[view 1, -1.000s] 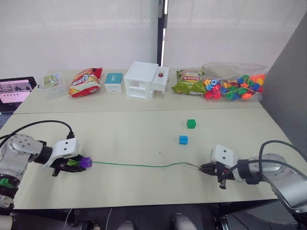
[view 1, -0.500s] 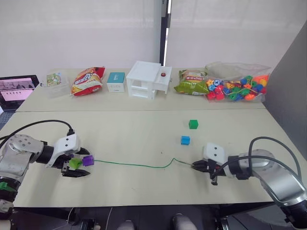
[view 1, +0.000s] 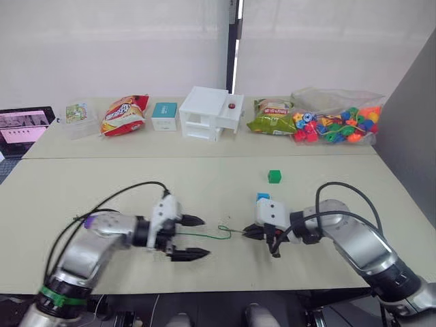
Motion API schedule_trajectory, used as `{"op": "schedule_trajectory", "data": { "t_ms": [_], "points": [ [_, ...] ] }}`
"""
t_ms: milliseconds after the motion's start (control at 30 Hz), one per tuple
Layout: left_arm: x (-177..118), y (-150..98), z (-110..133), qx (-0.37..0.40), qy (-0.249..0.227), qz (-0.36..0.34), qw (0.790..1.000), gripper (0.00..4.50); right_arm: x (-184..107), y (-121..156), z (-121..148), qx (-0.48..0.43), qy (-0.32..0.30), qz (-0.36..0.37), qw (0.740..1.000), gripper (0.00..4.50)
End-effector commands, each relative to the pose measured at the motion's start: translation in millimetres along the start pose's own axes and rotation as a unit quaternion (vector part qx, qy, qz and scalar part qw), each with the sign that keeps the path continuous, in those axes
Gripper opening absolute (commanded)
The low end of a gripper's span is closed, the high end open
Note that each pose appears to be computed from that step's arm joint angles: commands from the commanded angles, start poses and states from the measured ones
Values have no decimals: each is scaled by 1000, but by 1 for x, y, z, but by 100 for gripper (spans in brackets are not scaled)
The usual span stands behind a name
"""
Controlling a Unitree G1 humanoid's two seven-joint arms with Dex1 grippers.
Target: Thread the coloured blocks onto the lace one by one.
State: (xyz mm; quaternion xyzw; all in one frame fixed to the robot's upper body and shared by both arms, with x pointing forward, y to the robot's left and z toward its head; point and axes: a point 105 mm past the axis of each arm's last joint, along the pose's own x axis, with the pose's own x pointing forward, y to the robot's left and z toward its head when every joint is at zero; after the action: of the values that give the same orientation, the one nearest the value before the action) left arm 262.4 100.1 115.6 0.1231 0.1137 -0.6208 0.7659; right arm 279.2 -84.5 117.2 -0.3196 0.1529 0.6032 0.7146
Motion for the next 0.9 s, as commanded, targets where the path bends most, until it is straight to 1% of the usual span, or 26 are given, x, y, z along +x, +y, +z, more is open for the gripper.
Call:
{"op": "schedule_trajectory", "data": {
  "t_ms": [33, 133, 300, 467, 633, 667, 700, 733, 800, 867, 900],
  "points": [
    [13, 3, 15, 59, -10, 10, 998, 443, -1, -5, 8, -17, 2, 0, 1000, 0],
    [25, 7, 19, 78, -18, 10, 997, 443, -2, -6, 10, -21, 5, 5, 1000, 0],
    [30, 9, 22, 87, -23, 2, 996, 443, -2, -5, 9, -23, 12, 10, 1000, 0],
    [45, 15, 12, 96, -12, -17, 995, 443, -5, -6, 8, -23, 16, 7, 1000, 0],
    [52, 17, 7, 94, -14, -25, 995, 443, -6, -7, 9, -21, 15, 4, 1000, 0],
    [52, 18, 6, 94, -12, -26, 995, 402, -6, -7, 10, -20, 14, 3, 1000, 0],
    [52, 18, 4, 97, -7, -29, 995, 388, -7, -7, 10, -20, 14, 2, 1000, 0],
    [52, 19, 2, 99, -4, -28, 995, 363, -7, -7, 9, -19, 15, 2, 1000, 0],
    [52, 20, 2, 98, -5, -25, 995, 288, -7, -7, 9, -18, 15, 1, 1000, 0],
    [52, 20, 2, 97, -8, -25, 995, 230, -7, -7, 9, -17, 15, 0, 1000, 0],
    [53, 21, 2, 97, -8, -25, 995, 191, -8, -6, 9, -17, 15, 0, 1000, 0]
  ]
}}
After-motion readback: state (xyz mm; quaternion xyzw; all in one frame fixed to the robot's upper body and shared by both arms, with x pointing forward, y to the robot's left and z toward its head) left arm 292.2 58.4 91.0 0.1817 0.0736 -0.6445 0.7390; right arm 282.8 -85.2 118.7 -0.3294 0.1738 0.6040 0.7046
